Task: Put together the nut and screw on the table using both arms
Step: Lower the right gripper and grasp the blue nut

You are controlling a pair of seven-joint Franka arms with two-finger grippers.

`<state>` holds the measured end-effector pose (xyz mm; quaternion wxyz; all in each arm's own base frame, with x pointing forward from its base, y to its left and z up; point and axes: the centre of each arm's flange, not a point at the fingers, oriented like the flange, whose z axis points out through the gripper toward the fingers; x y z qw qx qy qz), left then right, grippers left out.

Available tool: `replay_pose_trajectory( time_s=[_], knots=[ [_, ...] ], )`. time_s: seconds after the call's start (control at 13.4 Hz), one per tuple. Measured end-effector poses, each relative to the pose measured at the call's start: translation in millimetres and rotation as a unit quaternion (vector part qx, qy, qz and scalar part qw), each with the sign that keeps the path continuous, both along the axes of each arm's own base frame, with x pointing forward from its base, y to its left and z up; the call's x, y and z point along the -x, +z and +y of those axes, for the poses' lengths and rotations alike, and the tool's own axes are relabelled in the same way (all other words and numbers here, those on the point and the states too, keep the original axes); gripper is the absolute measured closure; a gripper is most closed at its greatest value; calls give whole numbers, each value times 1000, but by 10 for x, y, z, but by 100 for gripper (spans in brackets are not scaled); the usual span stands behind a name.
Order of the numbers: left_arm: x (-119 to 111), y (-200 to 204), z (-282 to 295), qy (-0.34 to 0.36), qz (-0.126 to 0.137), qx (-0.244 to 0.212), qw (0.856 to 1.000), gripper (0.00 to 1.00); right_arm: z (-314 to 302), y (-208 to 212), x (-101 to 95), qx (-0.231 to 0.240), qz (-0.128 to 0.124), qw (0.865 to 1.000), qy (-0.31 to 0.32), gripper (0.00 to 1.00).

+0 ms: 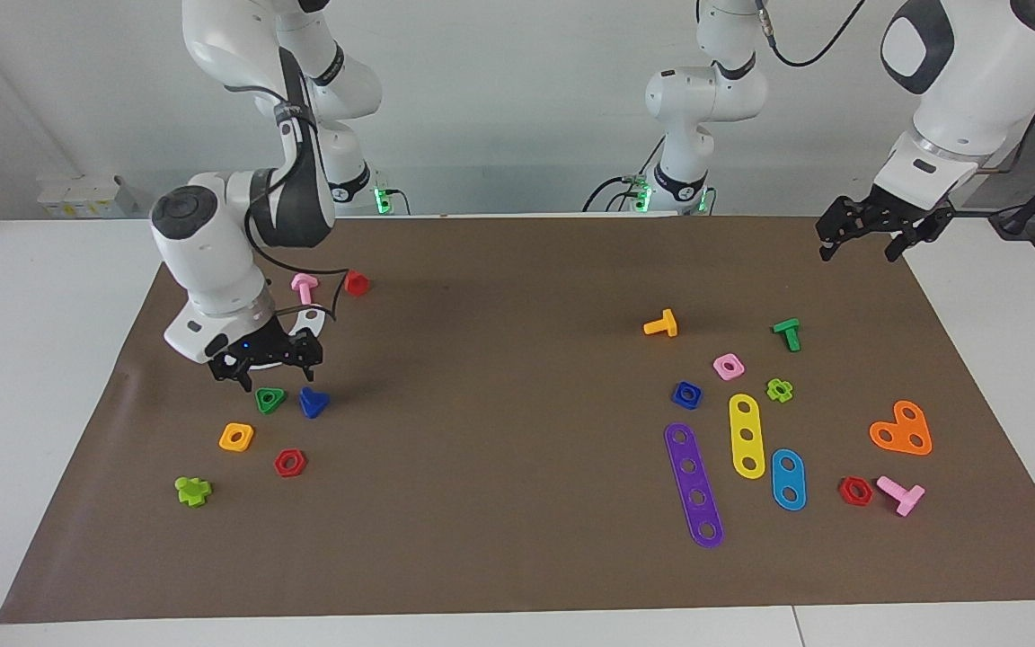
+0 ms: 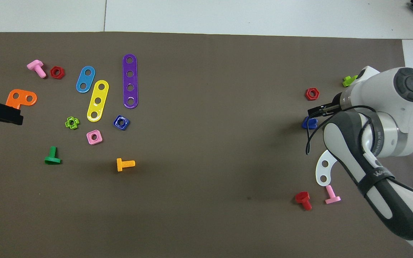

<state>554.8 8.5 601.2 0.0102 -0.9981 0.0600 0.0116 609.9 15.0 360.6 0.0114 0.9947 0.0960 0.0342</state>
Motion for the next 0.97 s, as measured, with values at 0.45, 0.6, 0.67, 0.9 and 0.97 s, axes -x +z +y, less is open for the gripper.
replay_pose_trajectory(
  time_s=[0.45,0.6,0.67,0.9,0.97],
  knots=[
    [0,0,-3,0,0,0,1000,0,101,-376,85,1,-5,1000,10,11],
    [0,0,-3,0,0,0,1000,0,134,-461,104,2,2,1000,13,23],
    [0,0,-3,0,0,0,1000,0,132,-498,106,2,5,1000,13,31],
    [0,0,-3,0,0,0,1000,0,130,-547,108,2,8,1000,13,45],
    [0,0,-3,0,0,0,1000,0,130,-548,108,2,9,1000,13,45]
  ],
)
